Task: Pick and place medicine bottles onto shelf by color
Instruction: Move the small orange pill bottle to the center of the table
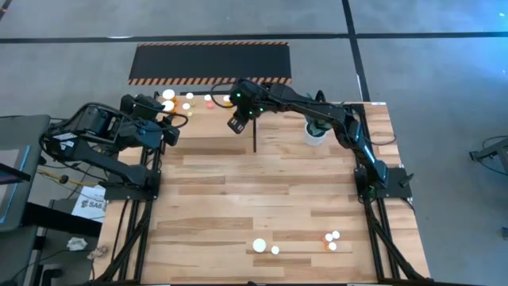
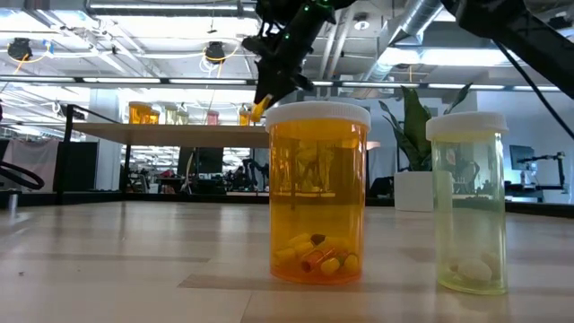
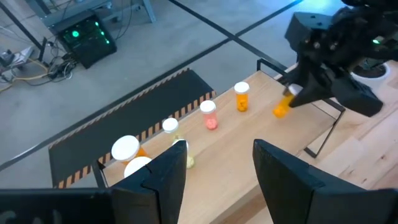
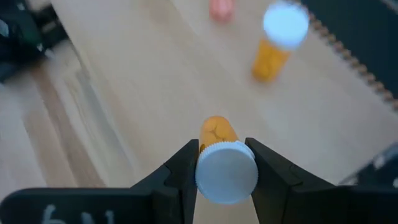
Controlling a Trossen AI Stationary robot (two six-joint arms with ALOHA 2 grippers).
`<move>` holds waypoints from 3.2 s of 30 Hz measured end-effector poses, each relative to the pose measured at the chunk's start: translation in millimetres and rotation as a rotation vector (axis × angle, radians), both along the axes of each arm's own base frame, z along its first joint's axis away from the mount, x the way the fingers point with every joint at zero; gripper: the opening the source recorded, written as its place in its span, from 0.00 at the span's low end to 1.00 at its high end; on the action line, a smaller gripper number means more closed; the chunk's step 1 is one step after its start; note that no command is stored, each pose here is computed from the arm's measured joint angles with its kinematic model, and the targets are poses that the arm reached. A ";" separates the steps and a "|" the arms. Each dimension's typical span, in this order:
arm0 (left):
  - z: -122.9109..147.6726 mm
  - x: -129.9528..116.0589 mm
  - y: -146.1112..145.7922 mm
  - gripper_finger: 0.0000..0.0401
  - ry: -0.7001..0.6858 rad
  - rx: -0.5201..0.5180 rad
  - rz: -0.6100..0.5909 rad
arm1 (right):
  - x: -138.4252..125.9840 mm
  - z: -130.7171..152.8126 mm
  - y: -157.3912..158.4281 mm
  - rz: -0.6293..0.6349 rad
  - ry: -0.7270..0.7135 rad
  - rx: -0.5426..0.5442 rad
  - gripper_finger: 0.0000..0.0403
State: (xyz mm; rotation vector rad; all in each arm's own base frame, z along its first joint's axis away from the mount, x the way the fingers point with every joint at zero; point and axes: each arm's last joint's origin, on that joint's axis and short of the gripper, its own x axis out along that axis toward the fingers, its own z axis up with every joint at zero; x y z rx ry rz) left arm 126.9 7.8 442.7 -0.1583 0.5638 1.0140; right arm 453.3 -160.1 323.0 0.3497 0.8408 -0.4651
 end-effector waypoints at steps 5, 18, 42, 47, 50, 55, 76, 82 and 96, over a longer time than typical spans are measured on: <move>0.0 0.0 0.0 0.43 0.000 -0.001 0.000 | -0.9 -3.7 18.6 0.025 0.067 0.056 0.35; -0.6 0.4 -0.6 0.43 -0.006 -0.029 -0.009 | -2.0 0.3 64.4 0.137 0.135 0.126 0.34; -37.4 17.4 -16.3 0.43 -0.040 -0.128 0.021 | 20.1 -82.7 114.9 -0.002 0.234 0.308 0.34; -36.4 17.0 -24.5 0.43 -0.095 -0.133 0.002 | 16.6 -107.7 125.2 -0.056 0.285 0.344 0.34; -35.9 16.5 -28.9 0.43 -0.121 -0.130 -0.011 | 14.0 -121.1 130.8 -0.071 0.324 0.352 0.34; -35.6 15.9 -32.5 0.43 -0.145 -0.132 -0.017 | 15.8 -126.0 132.7 -0.107 0.294 0.315 0.34; -36.0 16.8 -34.0 0.43 -0.142 -0.133 -0.023 | 15.7 -126.0 145.6 -0.187 0.284 0.253 0.34; -36.0 16.8 -34.0 0.43 -0.126 -0.122 -0.036 | 15.0 -125.8 143.5 -0.226 0.281 0.250 0.34; -36.3 16.1 -33.8 0.43 -0.113 -0.118 -0.038 | 13.6 -126.3 145.3 -0.274 0.285 0.272 0.34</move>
